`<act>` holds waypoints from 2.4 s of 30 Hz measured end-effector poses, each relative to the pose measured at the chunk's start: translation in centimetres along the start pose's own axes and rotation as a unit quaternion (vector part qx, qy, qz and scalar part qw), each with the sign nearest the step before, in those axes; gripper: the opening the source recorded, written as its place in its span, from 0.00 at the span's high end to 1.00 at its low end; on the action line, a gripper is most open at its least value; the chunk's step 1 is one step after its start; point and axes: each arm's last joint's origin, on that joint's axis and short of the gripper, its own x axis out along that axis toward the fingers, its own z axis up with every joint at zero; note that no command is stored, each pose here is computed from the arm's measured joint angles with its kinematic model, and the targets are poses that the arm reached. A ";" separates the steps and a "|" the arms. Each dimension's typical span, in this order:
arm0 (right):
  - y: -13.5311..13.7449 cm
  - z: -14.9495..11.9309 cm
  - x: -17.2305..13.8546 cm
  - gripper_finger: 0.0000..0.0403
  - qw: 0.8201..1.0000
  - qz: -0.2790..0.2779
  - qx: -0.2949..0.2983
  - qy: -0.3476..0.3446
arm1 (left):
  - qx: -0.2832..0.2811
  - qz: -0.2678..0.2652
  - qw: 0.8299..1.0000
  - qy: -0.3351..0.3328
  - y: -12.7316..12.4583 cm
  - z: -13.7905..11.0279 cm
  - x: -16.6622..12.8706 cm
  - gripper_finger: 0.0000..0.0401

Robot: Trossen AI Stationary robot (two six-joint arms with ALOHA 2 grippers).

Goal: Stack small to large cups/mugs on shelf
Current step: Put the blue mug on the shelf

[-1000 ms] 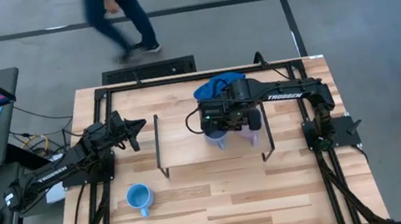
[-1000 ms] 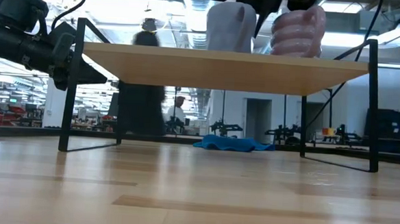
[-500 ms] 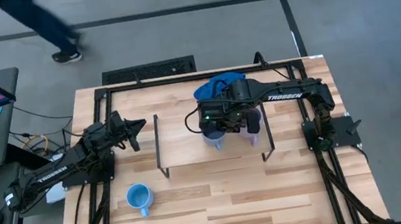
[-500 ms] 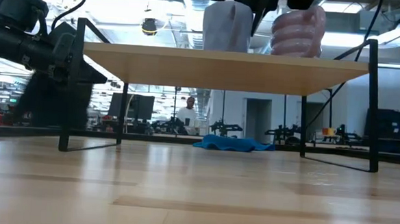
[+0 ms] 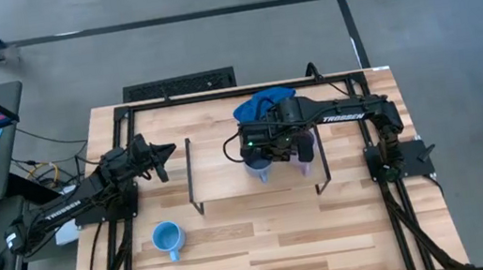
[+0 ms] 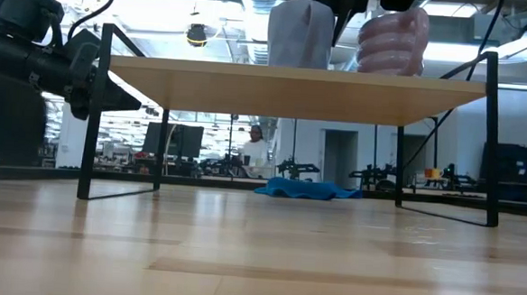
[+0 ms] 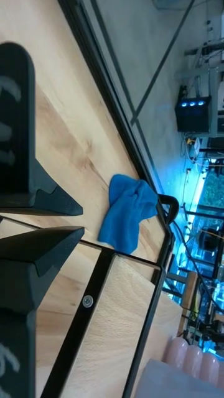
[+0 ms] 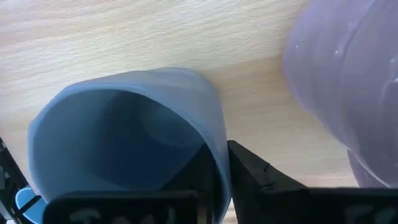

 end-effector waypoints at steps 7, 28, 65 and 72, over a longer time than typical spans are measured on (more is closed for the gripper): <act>0.0 0.0 0.0 0.79 1.000 0.000 -0.011 -0.002 | -0.004 0.000 1.000 0.000 0.0 0.0 0.0 0.93; 0.3 0.5 -0.2 0.59 0.998 0.012 -0.053 0.036 | -0.004 0.000 1.000 0.000 0.0 0.0 0.0 0.93; 0.5 1.8 -5.0 0.71 0.972 0.093 -0.215 -0.019 | -0.004 0.000 1.000 0.000 0.0 0.0 0.0 0.93; 0.1 1.8 -5.2 0.71 0.940 0.072 -0.329 -0.063 | -0.008 0.000 1.000 0.000 0.0 0.0 0.0 0.93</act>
